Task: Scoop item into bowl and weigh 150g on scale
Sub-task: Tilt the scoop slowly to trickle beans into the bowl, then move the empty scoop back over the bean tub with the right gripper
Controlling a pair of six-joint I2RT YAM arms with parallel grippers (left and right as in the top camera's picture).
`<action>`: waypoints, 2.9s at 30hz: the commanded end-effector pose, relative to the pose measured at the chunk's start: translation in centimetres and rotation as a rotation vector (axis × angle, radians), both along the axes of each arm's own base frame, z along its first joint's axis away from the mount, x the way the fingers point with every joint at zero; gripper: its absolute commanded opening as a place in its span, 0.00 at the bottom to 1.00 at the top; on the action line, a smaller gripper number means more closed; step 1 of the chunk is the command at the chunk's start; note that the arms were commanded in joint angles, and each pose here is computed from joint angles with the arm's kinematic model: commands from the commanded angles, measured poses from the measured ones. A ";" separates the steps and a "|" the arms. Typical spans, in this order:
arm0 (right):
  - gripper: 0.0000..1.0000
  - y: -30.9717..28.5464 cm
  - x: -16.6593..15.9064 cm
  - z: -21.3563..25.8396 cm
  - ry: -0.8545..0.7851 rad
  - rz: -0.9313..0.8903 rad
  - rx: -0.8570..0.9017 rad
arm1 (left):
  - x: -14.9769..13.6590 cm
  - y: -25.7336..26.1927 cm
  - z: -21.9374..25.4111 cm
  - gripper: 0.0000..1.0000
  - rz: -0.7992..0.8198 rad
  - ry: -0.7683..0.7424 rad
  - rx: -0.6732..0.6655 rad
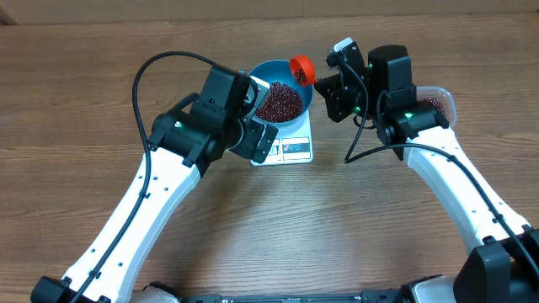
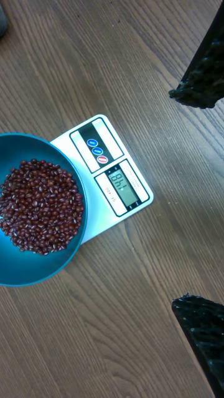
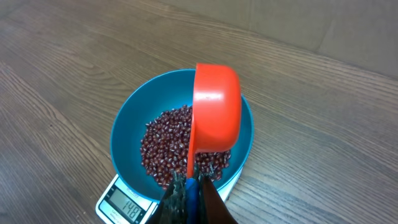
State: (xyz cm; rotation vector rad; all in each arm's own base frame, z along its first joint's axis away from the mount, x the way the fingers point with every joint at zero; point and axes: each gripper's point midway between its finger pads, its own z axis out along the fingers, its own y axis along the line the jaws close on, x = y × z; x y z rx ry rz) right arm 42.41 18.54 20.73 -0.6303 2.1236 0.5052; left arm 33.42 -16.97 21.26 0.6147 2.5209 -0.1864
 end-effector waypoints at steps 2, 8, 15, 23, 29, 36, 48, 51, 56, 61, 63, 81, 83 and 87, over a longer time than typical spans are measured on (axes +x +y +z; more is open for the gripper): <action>0.04 -0.2 1.0 1.3 -0.040 -0.032 -0.010 | 0.2 -0.1 0.7 1.00 -0.018 -0.019 -0.008; 0.04 0.3 0.8 1.5 -0.036 -0.020 0.012 | 0.2 -0.1 0.7 0.99 -0.018 -0.019 -0.008; 0.03 0.4 0.8 1.5 -0.027 -0.026 0.022 | 0.2 -0.1 0.7 1.00 -0.018 -0.018 -0.008; 0.04 0.4 0.7 1.5 -0.027 -0.026 0.022 | 0.2 -0.1 0.7 1.00 -0.017 -0.019 -0.008; 0.04 0.4 0.7 1.5 -0.025 -0.026 0.022 | 0.2 -0.1 0.7 1.00 -0.018 -0.018 -0.008; 0.04 0.3 0.7 1.4 -0.020 -0.026 0.020 | 0.2 -0.1 0.7 1.00 -0.018 -0.018 -0.008; 0.04 0.3 0.7 1.4 -0.020 -0.026 0.020 | 0.2 -0.1 0.7 1.00 -0.018 -0.018 -0.008; 0.04 0.3 0.7 1.4 -0.020 -0.026 0.020 | 0.2 -0.1 0.7 1.00 -0.018 -0.019 -0.008; 0.03 0.3 0.6 1.4 -0.016 -0.029 0.024 | 0.2 -0.1 0.7 1.00 -0.018 -0.019 -0.008; 0.04 0.3 0.7 1.4 0.029 -0.076 0.078 | 0.2 -0.1 0.7 1.00 -0.018 -0.019 -0.008; 0.04 0.3 0.7 1.4 0.070 -0.117 0.124 | 0.2 -0.1 0.7 1.00 -0.018 -0.018 -0.008; 0.04 -9.1 0.0 8.6 0.065 -0.415 0.359 | 0.2 -0.1 0.7 1.00 -0.018 -0.019 -0.008; 0.04 -11.0 -0.5 9.0 0.060 -0.459 0.361 | 0.2 -0.1 0.7 1.00 -0.018 -0.019 -0.008; 0.04 -14.4 -1.4 9.2 0.083 -0.547 0.377 | 0.2 -0.1 0.7 1.00 -0.018 -0.019 -0.008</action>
